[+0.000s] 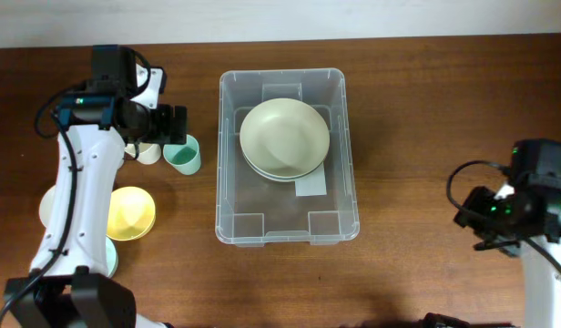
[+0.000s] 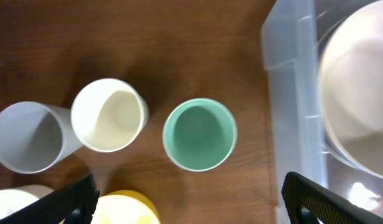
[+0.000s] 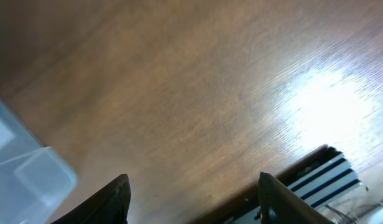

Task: Pack container
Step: 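Withdraw the right gripper to the right side, then move the left gripper to the grey cup and grasp it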

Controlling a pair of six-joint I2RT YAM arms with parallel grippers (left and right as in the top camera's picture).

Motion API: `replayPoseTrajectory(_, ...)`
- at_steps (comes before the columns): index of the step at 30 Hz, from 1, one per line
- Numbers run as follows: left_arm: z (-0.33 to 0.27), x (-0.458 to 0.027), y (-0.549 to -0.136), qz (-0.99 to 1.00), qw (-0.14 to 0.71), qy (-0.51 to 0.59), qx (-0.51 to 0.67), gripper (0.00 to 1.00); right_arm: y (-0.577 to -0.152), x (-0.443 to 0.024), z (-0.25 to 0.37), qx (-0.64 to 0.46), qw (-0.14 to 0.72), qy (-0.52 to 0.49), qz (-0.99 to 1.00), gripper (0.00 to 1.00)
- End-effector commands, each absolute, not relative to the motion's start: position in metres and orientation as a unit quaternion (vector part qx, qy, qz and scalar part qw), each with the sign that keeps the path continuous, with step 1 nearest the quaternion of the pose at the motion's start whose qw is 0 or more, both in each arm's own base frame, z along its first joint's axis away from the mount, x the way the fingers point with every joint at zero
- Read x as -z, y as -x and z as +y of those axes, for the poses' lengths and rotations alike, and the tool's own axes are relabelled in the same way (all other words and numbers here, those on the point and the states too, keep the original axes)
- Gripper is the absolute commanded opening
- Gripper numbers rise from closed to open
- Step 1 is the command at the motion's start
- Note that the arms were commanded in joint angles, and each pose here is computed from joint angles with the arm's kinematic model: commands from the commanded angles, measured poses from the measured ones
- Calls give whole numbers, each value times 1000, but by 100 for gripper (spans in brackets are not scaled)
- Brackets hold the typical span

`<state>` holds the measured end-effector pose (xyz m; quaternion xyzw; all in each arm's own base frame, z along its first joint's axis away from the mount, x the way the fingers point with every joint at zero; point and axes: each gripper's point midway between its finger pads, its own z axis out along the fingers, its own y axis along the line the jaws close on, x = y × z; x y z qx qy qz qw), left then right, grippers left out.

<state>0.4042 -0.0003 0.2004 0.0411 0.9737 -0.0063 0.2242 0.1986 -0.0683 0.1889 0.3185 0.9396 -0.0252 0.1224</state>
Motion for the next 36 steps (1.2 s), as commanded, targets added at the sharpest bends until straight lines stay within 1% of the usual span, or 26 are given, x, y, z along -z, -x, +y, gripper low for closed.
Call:
replayPoseTrajectory(1, 35, -211, -406, 971, 231, -6, -68, 99, -197, -170, -67, 24, 103, -318, 942, 62)
replayPoseTrajectory(4, 69, -211, -401, 969, 227, 49, -78, 100, -198, -159, -67, 24, 92, -314, 945, 62)
replayPoseTrajectory(10, 146, -213, -391, 949, 242, 181, -87, 100, -201, -159, -68, 25, 95, -309, 946, 62)
replayPoseTrajectory(15, 192, -196, -388, 938, 236, 239, -90, 100, -200, -159, -68, 25, 94, -309, 946, 62)
replayPoseTrajectory(20, 206, -154, -400, 943, 210, 252, -62, 99, -200, -159, -68, 25, 93, -309, 946, 62)
replayPoseTrajectory(24, 204, -116, -414, 950, 188, 248, -34, 100, -198, -158, -67, 25, 88, -309, 947, 62)
replayPoseTrajectory(28, 202, -86, -420, 954, 166, 247, -19, 99, -197, -158, -67, 25, 87, -309, 947, 62)
replayPoseTrajectory(29, 202, -79, -420, 955, 160, 248, -18, 98, -197, -158, -67, 25, 87, -309, 947, 62)
replayPoseTrajectory(30, 203, -69, -421, 957, 152, 248, -16, 91, -197, -158, -67, 25, 87, -309, 947, 62)
replayPoseTrajectory(31, 203, -65, -421, 957, 149, 248, -15, 80, -197, -158, -67, 25, 87, -309, 947, 62)
replayPoseTrajectory(32, 203, -61, -422, 957, 148, 249, -15, 73, -197, -158, -67, 25, 87, -309, 947, 62)
replayPoseTrajectory(34, 204, -56, -423, 957, 146, 249, -14, 52, -197, -158, -67, 25, 87, -309, 947, 62)
replayPoseTrajectory(35, 204, -55, -424, 957, 147, 249, -14, 46, -197, -158, -67, 25, 87, -309, 947, 62)
replayPoseTrajectory(36, 204, -54, -425, 957, 147, 249, -13, 36, -197, -158, -67, 25, 87, -309, 947, 62)
